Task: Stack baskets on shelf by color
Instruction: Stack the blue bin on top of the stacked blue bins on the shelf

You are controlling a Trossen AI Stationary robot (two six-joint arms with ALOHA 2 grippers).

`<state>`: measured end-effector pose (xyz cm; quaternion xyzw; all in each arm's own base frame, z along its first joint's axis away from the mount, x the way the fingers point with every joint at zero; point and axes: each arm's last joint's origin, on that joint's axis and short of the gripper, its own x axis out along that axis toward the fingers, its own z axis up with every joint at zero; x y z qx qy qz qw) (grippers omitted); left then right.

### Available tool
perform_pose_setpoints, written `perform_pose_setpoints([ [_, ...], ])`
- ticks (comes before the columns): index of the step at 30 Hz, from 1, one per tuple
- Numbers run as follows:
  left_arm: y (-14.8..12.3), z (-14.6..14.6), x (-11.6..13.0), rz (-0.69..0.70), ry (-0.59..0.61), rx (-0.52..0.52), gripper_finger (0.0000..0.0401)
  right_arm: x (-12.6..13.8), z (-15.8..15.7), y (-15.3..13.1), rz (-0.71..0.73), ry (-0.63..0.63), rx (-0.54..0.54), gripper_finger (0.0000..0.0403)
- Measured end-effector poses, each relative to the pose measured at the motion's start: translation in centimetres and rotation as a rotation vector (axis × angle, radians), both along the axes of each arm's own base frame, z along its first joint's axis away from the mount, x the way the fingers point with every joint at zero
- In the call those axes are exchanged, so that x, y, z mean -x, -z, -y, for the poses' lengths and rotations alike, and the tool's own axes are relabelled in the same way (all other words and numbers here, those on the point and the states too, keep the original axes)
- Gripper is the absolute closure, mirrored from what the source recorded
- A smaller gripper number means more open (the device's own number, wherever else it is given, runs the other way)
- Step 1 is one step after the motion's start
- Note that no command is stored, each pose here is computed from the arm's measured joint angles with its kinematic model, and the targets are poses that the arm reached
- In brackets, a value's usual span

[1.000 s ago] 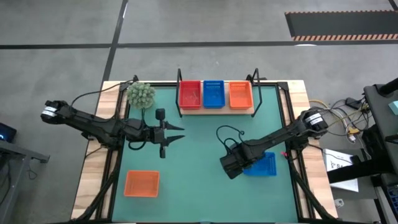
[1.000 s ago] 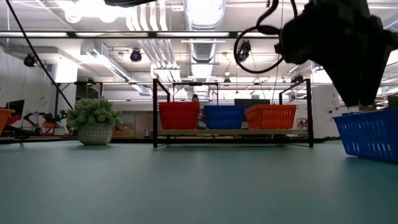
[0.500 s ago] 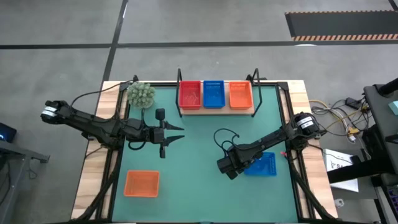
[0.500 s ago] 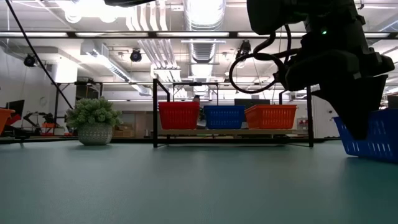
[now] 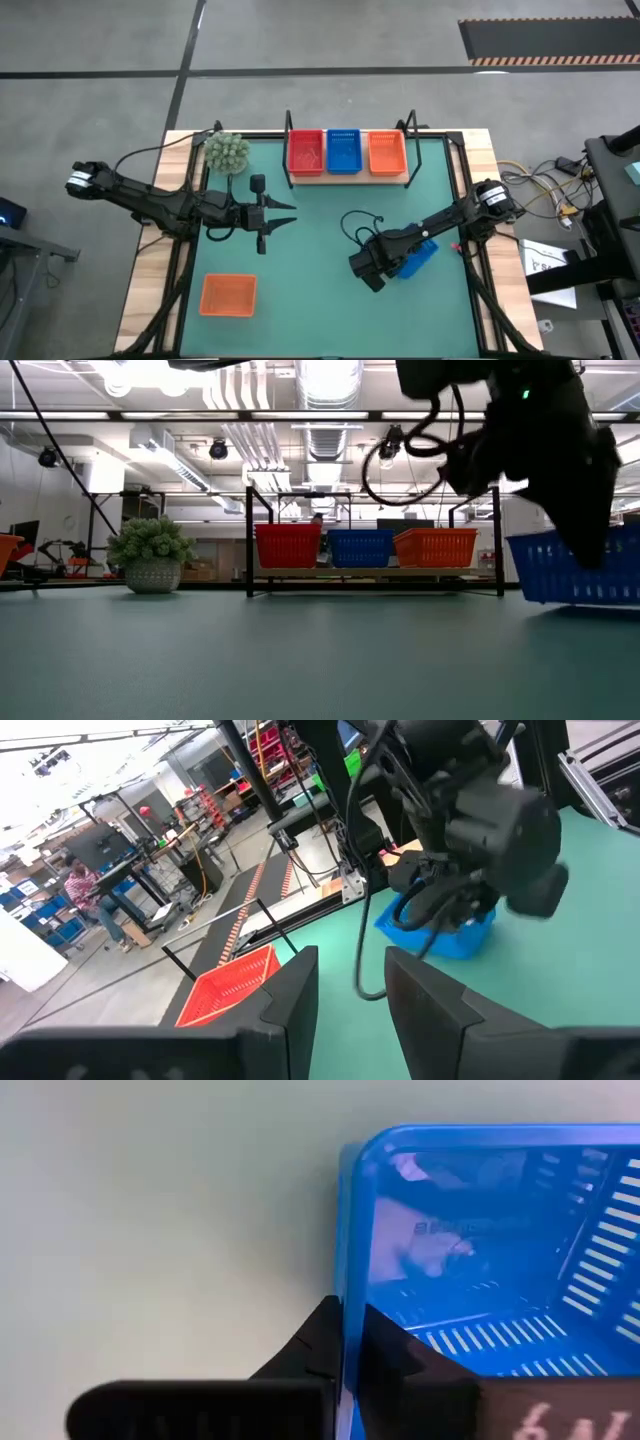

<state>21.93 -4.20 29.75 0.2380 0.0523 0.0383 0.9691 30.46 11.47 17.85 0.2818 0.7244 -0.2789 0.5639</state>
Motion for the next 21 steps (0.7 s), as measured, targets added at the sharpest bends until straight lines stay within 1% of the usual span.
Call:
perform_pose_setpoints([
  [3, 0.0, 0.0, 0.0, 0.002, 0.0, 0.0, 0.0299, -0.6, -0.4, -1.5, 0.073, -0.19, -0.08, 0.0394],
  [6, 0.0, 0.0, 0.0, 0.003, 0.0, 0.001, 0.0299, -1.0, -1.3, -3.2, 0.169, -0.45, -0.116, 0.0394],
  [9, 0.0, 0.0, 0.0, 0.002, 0.0, 0.001, 0.0299, -1.6, -2.1, -4.9, 0.258, -0.726, -0.062, 0.0394],
  [10, 0.0, 0.0, 0.0, 0.002, 0.0, 0.001, 0.0299, -1.8, -2.3, -5.5, 0.281, -0.82, -0.029, 0.0394],
  [12, 0.0, 0.0, 0.0, 0.002, 0.0, 0.001, 0.0299, -2.1, -2.5, -6.6, 0.313, -0.949, 0.073, 0.0394],
  [14, 0.0, 0.0, 0.0, 0.002, 0.0, 0.001, 0.0299, -2.5, -2.3, -7.6, 0.325, -1.009, 0.17, 0.0394],
  [16, 0.0, 0.0, 0.0, 0.002, 0.0, 0.001, 0.0299, -2.8, -1.4, -8.6, 0.312, -1.017, 0.225, 0.0394],
  [21, 0.0, 0.0, 0.0, -0.001, 0.0, 0.0, 0.0299, -4.2, 2.5, -11.6, 0.311, -0.934, 0.295, 0.0394],
])
